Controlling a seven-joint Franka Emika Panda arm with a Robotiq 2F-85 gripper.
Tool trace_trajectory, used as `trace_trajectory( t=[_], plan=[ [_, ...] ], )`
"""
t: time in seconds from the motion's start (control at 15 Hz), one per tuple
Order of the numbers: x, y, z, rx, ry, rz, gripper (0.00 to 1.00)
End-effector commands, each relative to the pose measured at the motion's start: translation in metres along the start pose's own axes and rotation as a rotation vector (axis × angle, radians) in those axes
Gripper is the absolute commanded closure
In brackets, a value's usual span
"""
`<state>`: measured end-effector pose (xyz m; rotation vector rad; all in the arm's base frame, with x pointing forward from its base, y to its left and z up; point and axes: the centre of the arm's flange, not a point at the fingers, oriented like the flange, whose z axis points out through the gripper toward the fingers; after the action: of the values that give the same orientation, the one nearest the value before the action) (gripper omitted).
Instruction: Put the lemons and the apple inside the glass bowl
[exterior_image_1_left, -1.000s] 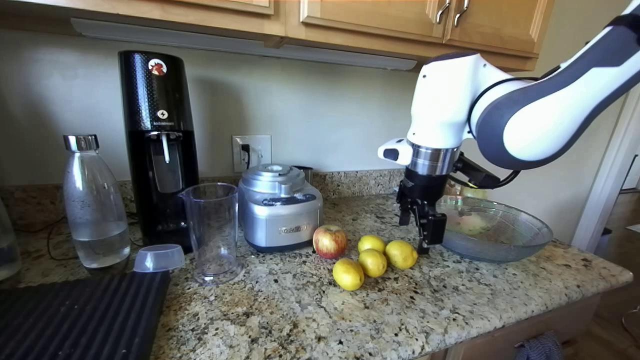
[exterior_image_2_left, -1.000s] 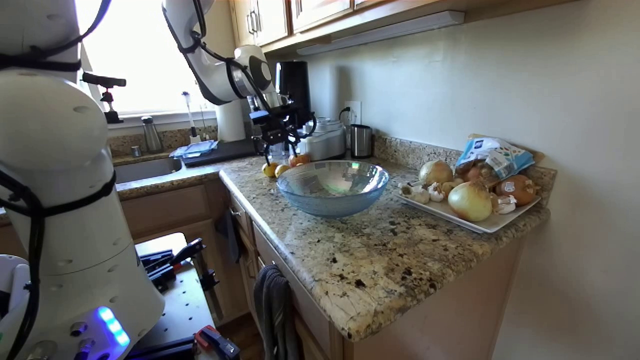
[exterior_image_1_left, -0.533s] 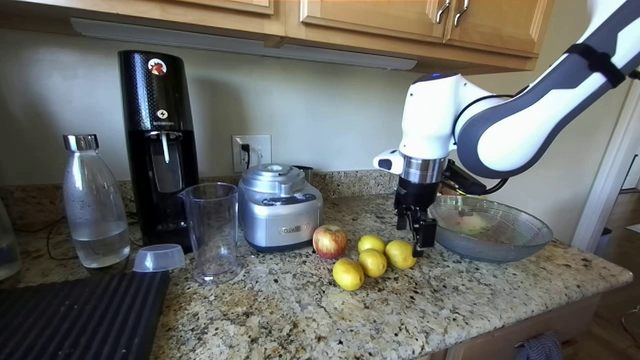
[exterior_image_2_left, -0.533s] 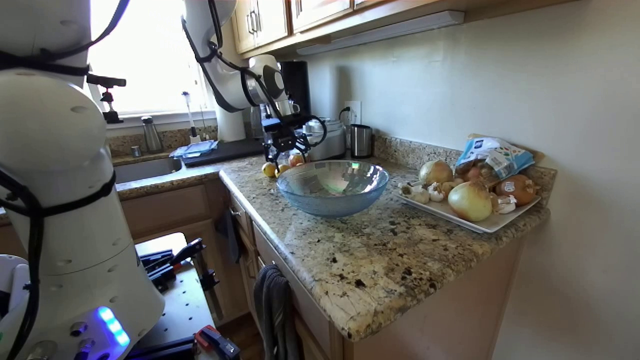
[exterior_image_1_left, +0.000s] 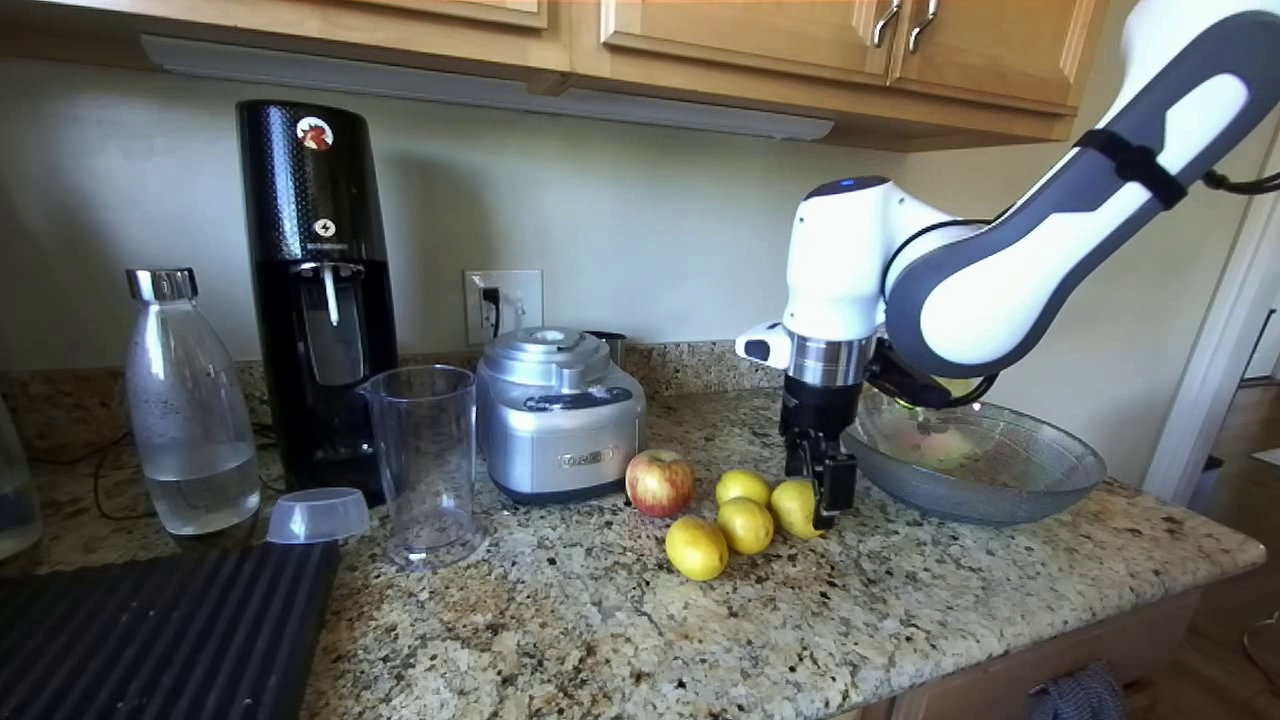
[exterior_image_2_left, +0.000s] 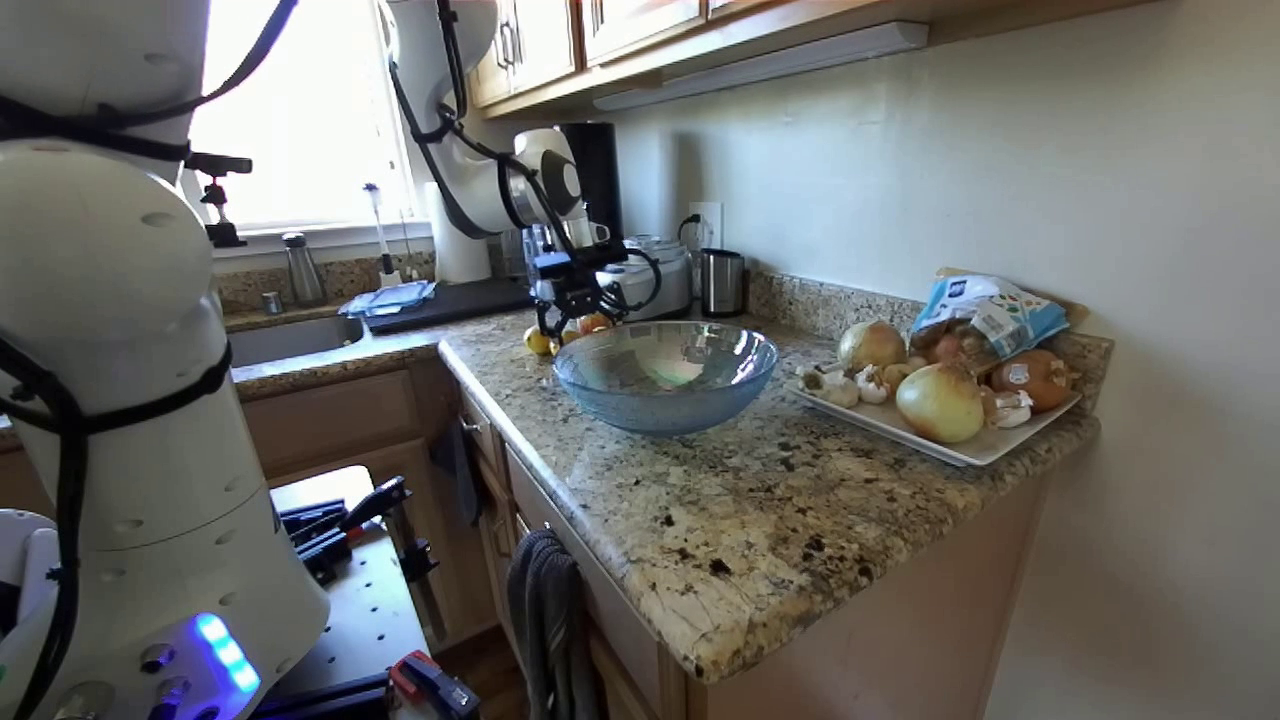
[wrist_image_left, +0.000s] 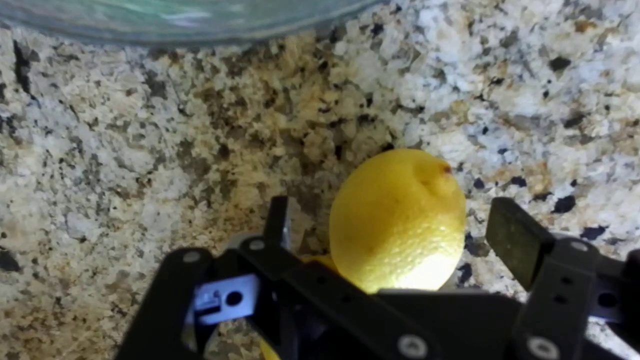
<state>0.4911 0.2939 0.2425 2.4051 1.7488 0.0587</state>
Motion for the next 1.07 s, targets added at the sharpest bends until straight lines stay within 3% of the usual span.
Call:
trace_trajectory(
  t=[0.0, 0.07, 0.13, 0.47, 0.73, 1.0],
  plan=[
    [0.000, 0.003, 0.005, -0.020, 0.017, 0.012, 0.00],
    [-0.001, 0.003, 0.005, -0.018, 0.016, 0.013, 0.06],
    [-0.002, 0.002, 0.005, -0.013, 0.015, 0.016, 0.26],
    [-0.010, 0.001, 0.002, 0.015, 0.019, 0.039, 0.59],
    [-0.020, 0.000, -0.013, 0.048, 0.034, 0.071, 0.66],
    [-0.035, -0.003, -0.035, 0.084, 0.060, 0.108, 0.66]
  ],
)
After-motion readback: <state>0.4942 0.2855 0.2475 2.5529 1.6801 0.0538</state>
